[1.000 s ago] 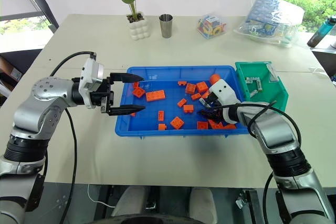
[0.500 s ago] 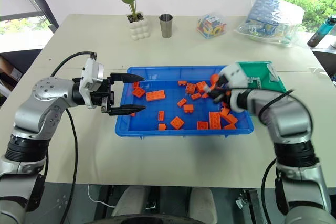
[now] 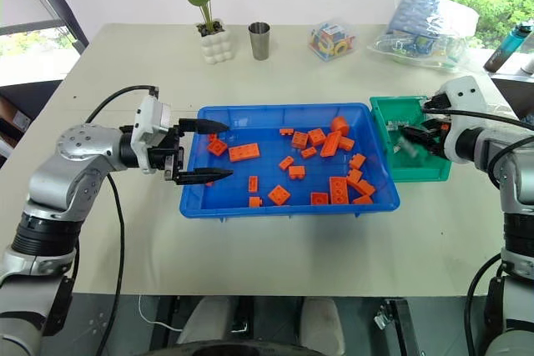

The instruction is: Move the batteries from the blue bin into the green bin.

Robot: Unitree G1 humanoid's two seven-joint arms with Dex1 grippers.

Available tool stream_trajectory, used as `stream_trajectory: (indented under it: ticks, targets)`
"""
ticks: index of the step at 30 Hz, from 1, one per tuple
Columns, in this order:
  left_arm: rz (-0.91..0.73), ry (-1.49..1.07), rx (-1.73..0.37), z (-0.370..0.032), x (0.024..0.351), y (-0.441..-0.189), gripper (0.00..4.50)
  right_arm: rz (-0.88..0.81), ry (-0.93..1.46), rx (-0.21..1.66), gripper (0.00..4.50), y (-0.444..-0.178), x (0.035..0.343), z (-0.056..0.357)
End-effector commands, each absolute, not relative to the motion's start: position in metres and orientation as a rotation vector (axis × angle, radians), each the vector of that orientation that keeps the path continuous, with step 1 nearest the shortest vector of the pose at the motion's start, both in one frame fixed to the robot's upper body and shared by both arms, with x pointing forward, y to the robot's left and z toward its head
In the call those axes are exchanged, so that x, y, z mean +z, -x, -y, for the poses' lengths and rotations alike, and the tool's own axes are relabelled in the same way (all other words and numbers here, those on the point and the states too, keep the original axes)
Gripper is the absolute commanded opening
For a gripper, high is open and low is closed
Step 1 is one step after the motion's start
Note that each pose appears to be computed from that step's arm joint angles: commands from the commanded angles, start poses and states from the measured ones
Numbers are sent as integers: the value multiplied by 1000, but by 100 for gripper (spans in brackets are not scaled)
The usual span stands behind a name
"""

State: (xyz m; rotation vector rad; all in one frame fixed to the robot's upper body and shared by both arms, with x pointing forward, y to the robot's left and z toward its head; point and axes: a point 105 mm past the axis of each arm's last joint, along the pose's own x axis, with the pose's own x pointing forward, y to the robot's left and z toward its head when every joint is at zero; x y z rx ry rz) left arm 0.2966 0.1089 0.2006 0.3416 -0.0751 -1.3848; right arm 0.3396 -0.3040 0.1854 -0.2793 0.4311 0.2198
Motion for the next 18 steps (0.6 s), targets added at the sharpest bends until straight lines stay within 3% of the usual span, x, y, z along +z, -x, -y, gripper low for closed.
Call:
stream_trajectory:
  ticks: [1, 4, 11, 18]
  targets:
    - [103, -371, -1371, -114, 210, -298, 450, -336, 395, 386, 395, -323, 211, 289]
    - [95, -344, -1333, -124, 216, -300, 450, -289, 439, 572, 395, -297, 221, 279]
    - [73, -325, -1231, -161, 238, -306, 450, -358, 504, 783, 395, -251, 235, 296]
    - [48, -373, -1216, -179, 248, -301, 450, -355, 493, 797, 395, -244, 241, 311]
